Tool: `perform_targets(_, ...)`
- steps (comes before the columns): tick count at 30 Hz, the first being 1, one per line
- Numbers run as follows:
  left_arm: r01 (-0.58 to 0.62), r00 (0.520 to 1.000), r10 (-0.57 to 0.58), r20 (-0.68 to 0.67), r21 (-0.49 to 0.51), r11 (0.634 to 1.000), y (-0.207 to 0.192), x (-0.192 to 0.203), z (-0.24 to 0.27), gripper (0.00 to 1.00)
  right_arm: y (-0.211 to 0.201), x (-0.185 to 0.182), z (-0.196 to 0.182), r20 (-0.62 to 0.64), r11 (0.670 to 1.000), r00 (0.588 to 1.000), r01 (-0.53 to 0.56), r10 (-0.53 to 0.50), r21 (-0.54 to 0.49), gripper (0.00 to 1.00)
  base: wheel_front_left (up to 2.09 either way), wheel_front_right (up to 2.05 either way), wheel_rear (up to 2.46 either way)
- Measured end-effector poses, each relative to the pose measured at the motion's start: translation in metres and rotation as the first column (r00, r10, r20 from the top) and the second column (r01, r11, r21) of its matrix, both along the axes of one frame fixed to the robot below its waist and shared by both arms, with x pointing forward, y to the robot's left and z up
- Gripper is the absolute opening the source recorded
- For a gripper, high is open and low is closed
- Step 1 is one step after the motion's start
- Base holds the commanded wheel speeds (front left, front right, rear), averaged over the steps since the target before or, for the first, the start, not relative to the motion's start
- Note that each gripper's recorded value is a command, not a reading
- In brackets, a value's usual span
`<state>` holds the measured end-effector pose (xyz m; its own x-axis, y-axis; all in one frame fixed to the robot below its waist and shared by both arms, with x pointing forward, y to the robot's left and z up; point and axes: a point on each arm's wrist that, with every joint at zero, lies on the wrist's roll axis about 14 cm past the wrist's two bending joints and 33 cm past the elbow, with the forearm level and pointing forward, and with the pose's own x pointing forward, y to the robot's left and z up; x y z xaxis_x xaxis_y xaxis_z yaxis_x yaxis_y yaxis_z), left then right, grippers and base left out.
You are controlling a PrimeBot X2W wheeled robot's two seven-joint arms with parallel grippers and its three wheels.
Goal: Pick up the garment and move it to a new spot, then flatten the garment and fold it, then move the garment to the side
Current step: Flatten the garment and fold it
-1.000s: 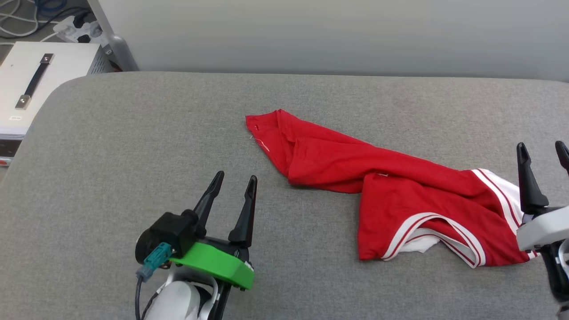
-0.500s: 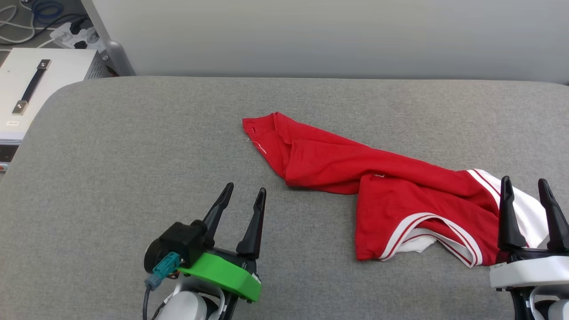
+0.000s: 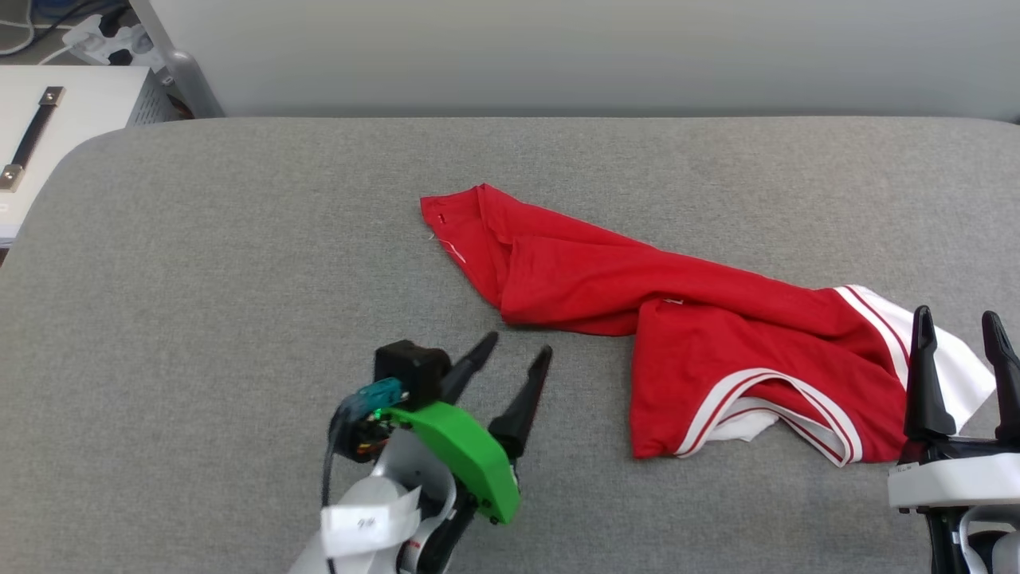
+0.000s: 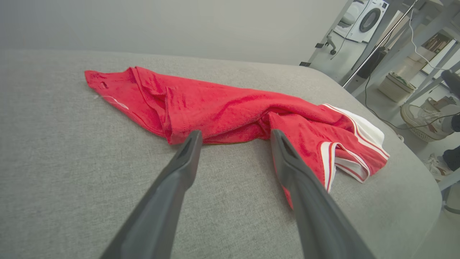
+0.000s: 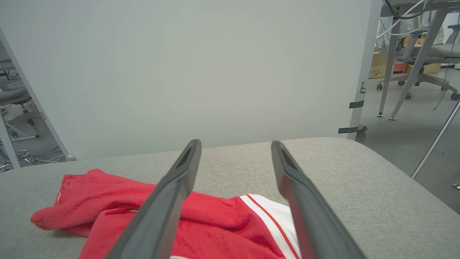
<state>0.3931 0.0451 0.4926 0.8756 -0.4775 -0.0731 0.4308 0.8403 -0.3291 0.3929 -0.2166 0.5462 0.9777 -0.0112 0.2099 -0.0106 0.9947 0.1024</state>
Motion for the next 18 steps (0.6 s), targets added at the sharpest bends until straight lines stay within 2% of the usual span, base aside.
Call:
perform_targets(4,0.201,0.953,-0.185,-0.239,0.047,0.978,-0.041,-0.013,-0.026,1.00,-0.004,0.000,-0.001,-0.006,1.000,1.000,0.013,-0.013,-0.010,1.00,0.00,0.00,0.00)
perform_targets(9,0.395,0.851,-0.342,-0.398,0.056,0.917,-0.078,-0.024,-0.033,1.00,-0.007,0.003,-0.006,-0.021,1.000,1.000,0.023,-0.023,-0.021,1.00,0.00,0.00,0.00)
perform_targets(13,0.450,0.804,-0.352,-0.479,0.103,0.887,-0.089,-0.014,-0.044,1.00,-0.011,0.005,-0.010,-0.033,0.999,0.999,0.032,-0.033,-0.030,1.00,0.00,0.00,0.00)
perform_targets(18,0.451,0.784,-0.323,-0.530,0.129,0.883,-0.093,-0.003,-0.064,1.00,-0.017,0.004,-0.018,-0.057,0.998,0.997,0.056,-0.058,-0.034,1.00,0.00,0.00,0.00)
